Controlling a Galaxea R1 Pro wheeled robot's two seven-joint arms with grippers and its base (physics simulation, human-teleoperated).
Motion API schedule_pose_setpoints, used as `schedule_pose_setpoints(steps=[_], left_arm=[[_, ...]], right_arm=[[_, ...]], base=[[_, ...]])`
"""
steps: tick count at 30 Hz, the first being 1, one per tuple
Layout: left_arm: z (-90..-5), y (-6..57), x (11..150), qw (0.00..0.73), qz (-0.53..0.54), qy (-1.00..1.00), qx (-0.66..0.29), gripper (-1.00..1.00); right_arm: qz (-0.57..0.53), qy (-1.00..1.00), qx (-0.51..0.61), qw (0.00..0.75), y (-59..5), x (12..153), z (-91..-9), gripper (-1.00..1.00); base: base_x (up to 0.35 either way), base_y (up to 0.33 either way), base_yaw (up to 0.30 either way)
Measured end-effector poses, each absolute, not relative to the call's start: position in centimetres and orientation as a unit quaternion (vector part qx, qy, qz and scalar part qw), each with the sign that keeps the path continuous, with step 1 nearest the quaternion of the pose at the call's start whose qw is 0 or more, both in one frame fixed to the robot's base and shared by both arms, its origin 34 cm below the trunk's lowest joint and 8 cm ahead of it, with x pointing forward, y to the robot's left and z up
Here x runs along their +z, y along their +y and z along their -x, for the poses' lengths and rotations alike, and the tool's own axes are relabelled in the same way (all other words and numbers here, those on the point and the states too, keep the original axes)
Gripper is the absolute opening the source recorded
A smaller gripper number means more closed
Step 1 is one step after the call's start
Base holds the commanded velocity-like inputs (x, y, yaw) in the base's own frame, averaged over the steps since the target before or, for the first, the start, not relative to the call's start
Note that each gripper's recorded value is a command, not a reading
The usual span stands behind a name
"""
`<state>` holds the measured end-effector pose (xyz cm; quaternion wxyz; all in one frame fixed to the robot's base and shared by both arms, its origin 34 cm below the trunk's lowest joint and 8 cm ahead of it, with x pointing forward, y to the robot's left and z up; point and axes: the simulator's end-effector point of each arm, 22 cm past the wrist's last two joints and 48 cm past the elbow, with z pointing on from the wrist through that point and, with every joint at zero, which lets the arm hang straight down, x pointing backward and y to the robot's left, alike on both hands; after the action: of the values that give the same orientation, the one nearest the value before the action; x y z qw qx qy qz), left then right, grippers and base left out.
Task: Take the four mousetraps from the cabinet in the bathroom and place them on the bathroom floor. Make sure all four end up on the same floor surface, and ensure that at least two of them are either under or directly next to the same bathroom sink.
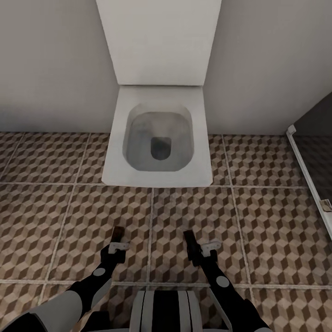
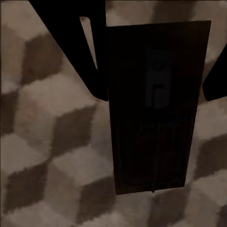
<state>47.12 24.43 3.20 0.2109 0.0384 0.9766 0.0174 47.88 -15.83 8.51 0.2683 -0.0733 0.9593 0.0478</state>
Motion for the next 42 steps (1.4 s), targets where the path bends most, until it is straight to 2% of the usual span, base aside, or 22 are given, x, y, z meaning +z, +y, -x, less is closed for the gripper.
schedule_pose_setpoints(steps=[12, 17, 28, 42], left_arm=[[-47.1, 23.4, 3.2, 0.212, -0.037, 0.977, 0.011, -1.0], [-47.0, 22.5, 3.2, 0.211, -0.036, 0.977, 0.005, -1.0], [-46.2, 21.2, 3.2, 0.207, -0.073, 0.976, -0.006, -1.0], [-46.2, 21.0, 3.2, 0.207, -0.077, 0.975, -0.008, -1.0]], right_arm=[[0.095, 0.96, 0.017, 0.264, -17.1, 8.0, -47.4, -1.0], [0.098, 0.956, 0.011, 0.278, -17.2, 8.3, -49.6, -1.0], [0.097, 0.951, 0.01, 0.293, -16.8, 8.6, -52.7, -1.0], [0.092, 0.952, 0.021, 0.291, -15.1, 8.6, -52.8, -1.0]], base=[[0.0, 0.0, 0.0], [0.0, 0.0, 0.0], [0.0, 0.0, 0.0], [0.0, 0.0, 0.0]])
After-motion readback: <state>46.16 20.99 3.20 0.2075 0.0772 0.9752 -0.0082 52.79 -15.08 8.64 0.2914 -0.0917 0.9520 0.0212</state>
